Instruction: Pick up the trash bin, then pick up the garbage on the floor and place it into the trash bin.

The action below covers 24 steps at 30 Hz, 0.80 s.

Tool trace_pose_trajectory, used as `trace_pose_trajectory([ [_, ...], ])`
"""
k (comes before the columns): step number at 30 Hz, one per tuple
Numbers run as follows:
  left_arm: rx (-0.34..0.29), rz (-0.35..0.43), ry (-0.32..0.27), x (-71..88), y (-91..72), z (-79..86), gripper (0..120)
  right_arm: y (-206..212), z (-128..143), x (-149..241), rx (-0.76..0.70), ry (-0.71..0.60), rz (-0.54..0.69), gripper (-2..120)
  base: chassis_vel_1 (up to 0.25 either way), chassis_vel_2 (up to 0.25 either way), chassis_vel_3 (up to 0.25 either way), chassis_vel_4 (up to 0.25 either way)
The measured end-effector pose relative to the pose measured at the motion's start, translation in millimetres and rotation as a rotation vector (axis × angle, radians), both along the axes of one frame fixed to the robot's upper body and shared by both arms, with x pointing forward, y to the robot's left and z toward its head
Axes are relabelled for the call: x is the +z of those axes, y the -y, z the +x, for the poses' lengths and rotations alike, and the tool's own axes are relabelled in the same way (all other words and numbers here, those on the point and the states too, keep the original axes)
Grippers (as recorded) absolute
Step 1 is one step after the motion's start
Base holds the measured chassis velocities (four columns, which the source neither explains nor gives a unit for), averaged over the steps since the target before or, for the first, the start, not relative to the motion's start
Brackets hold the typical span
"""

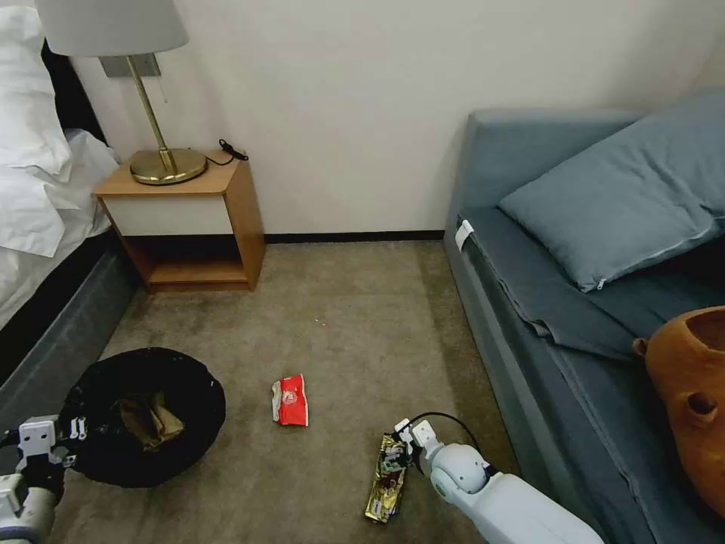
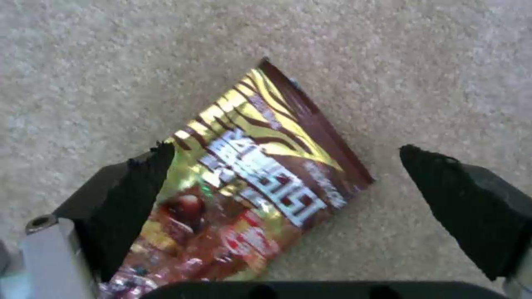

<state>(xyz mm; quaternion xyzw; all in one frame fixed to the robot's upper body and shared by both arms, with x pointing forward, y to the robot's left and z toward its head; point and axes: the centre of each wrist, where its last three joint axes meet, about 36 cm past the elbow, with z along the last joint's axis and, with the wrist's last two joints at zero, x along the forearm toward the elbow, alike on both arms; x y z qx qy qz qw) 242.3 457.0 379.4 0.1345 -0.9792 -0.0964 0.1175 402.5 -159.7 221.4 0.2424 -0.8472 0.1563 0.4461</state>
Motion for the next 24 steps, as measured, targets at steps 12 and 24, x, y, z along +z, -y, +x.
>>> trace_pose_trajectory([
  [12, -0.001, -0.002, 0.001, 0.7, 2.6, 2.4, 4, 0, 0, -13, -0.009, -0.014, 0.009, 100, 0.0, 0.0, 0.0, 0.0],
  [24, -0.005, -0.006, 0.009, 2.1, 5.9, 8.4, 4, 0, 0, -16, 0.004, -0.017, 0.031, 76, 0.0, 0.0, 0.0, 0.0],
])
